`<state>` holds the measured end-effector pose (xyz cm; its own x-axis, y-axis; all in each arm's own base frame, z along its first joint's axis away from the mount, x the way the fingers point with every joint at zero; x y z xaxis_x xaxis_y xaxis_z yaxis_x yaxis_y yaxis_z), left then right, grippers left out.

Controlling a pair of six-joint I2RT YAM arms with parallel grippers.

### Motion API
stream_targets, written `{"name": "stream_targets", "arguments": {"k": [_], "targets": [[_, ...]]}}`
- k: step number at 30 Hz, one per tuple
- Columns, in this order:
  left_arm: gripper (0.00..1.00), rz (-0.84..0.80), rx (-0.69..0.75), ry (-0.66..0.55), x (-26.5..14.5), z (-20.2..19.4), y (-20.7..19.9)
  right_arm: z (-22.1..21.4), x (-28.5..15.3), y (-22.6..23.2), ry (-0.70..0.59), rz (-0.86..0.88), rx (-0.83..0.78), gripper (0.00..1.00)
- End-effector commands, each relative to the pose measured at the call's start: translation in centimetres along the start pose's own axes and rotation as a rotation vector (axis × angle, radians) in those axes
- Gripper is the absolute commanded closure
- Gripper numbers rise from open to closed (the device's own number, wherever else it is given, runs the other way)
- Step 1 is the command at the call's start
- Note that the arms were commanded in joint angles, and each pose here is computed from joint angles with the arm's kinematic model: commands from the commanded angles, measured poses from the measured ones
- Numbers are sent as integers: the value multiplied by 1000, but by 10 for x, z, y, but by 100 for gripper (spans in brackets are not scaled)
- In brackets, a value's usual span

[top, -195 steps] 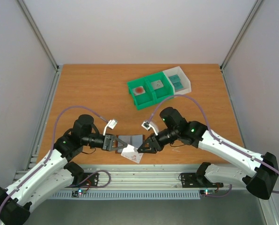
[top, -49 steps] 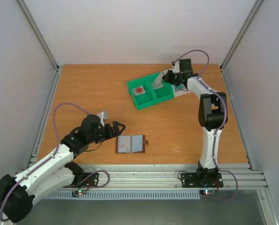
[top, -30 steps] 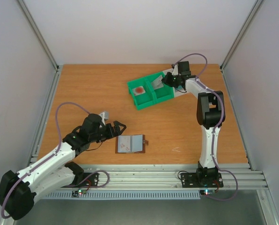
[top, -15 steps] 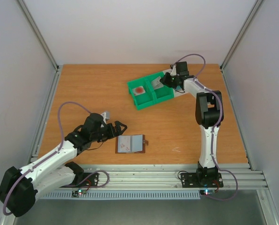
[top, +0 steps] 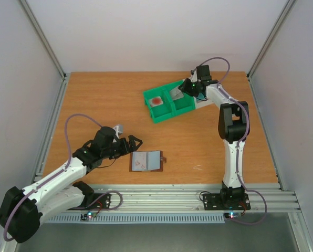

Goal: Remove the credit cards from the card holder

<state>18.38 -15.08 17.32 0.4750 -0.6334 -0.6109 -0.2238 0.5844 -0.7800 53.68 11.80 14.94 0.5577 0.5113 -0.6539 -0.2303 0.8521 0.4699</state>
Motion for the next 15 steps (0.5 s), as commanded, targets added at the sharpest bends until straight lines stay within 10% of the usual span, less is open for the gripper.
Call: {"name": "stream_targets", "arguments": {"k": [1, 15], "targets": [[1, -48, 15, -17, -2, 6, -14, -3, 3, -9, 30, -57, 21, 72], [1, -10, 7, 8, 3, 6, -10, 10, -14, 7, 32, -19, 23, 63]]}}
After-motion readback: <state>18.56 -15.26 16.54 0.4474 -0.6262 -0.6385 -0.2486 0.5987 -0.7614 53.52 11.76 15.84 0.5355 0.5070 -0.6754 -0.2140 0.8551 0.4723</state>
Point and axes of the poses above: each gripper's point midway between its finger pads, its own x axis out along the fingers, its own y axis along the line the jaws close on, z = x × y, the point moved 8 cm from there along -x, back along the fingers, and after that the axes turned 15 degrees about -x, right-handed, at the moved point
